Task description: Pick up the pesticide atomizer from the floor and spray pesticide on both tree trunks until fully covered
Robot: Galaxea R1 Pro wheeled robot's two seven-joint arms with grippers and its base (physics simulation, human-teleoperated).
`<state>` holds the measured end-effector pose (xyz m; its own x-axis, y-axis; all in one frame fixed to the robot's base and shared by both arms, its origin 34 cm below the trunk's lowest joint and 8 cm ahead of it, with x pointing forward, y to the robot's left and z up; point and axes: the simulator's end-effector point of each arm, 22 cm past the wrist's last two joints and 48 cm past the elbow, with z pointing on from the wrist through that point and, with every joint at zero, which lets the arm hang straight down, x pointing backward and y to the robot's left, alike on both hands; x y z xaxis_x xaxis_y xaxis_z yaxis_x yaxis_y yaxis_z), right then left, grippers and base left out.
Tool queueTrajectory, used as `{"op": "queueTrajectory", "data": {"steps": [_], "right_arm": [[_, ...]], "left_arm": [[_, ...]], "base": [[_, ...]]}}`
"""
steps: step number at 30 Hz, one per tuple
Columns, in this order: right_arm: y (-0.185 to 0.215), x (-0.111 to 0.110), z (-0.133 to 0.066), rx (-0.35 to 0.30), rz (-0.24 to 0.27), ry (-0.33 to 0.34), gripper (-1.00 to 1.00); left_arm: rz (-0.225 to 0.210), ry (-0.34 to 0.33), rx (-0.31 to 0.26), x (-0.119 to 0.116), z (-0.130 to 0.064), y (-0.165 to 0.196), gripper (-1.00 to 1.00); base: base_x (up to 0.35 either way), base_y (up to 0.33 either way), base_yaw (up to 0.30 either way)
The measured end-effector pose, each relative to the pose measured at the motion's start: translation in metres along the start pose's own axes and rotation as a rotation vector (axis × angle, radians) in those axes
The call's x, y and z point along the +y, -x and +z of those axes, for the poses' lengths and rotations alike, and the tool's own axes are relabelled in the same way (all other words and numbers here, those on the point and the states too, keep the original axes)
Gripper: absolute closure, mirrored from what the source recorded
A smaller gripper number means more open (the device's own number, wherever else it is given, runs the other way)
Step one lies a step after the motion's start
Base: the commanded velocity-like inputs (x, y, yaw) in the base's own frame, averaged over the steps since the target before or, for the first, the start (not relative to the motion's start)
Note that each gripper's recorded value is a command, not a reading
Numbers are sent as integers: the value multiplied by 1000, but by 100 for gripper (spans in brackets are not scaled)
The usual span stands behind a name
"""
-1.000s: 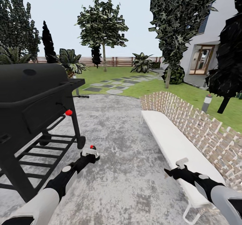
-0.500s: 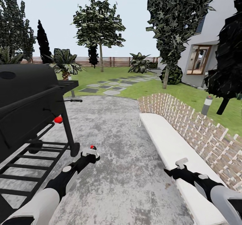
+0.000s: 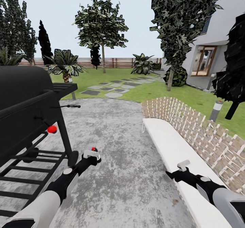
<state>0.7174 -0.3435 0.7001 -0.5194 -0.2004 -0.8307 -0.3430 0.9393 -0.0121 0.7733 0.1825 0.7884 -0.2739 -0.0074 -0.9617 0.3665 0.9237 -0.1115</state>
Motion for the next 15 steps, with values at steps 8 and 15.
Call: {"op": "queueTrajectory", "data": {"steps": [8,15], "right_arm": [[0,2,1,-1,0,2,-100],[2,0,0,-6,3,-4,-100]], "left_arm": [[-1,0,-1,0,0,0,100],[0,0,-7,0,0,3,100]], "base": [[344,0,8],[344,0,0]]}}
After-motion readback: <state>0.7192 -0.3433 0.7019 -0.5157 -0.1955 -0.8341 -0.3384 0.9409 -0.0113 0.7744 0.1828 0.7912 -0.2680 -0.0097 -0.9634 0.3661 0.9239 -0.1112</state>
